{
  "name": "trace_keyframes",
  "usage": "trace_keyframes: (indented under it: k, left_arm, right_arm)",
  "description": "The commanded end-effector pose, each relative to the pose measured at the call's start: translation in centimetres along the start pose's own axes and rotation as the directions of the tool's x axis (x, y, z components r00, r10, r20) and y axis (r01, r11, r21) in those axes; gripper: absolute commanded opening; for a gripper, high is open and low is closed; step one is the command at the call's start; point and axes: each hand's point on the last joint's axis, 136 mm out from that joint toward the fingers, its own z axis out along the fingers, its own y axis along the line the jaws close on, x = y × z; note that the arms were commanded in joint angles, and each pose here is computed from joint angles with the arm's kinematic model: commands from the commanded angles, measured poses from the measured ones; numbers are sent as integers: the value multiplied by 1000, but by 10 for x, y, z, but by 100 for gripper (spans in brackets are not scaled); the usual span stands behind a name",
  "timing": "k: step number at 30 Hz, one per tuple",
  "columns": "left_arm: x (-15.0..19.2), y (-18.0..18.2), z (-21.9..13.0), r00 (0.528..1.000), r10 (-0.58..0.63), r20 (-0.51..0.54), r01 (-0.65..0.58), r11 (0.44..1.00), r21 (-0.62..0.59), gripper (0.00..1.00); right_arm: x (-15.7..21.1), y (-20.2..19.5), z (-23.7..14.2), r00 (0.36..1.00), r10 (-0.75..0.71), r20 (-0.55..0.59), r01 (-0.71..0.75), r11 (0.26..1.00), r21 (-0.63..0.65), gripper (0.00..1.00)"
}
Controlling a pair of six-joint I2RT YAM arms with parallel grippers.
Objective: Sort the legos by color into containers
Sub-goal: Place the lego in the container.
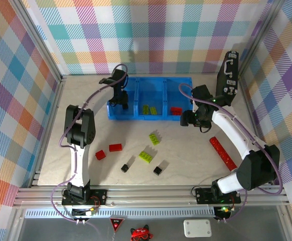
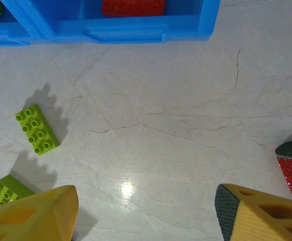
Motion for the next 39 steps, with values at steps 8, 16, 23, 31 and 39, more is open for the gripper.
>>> trace_keyframes:
  k: [8, 16, 23, 31, 39]
  left_arm:
    - [8, 14, 28, 998, -10, -67, 9, 1000, -24, 33]
    - [5, 10, 21, 998, -18, -62, 18, 1000, 4, 39]
    - [-3, 6, -3, 999, -31, -25, 32, 999, 42, 39]
    - [-5, 3, -42, 999, -47, 15, 45, 994, 103, 39]
    - [10, 9, -79, 998, -51, 33, 46, 989, 137, 39]
  right_arm:
    - [7, -2, -9, 1000, 9, 2, -9, 1000, 6, 73]
    - [6, -1, -17, 1000, 11, 12, -11, 1000, 0, 73]
    - [6, 4, -22, 1000, 18, 19, -17, 999, -32, 73]
    - [8, 14, -18, 1000, 18, 6, -18, 998, -63, 72]
    - [14, 30, -8, 1000, -12, -24, 11, 997, -74, 71]
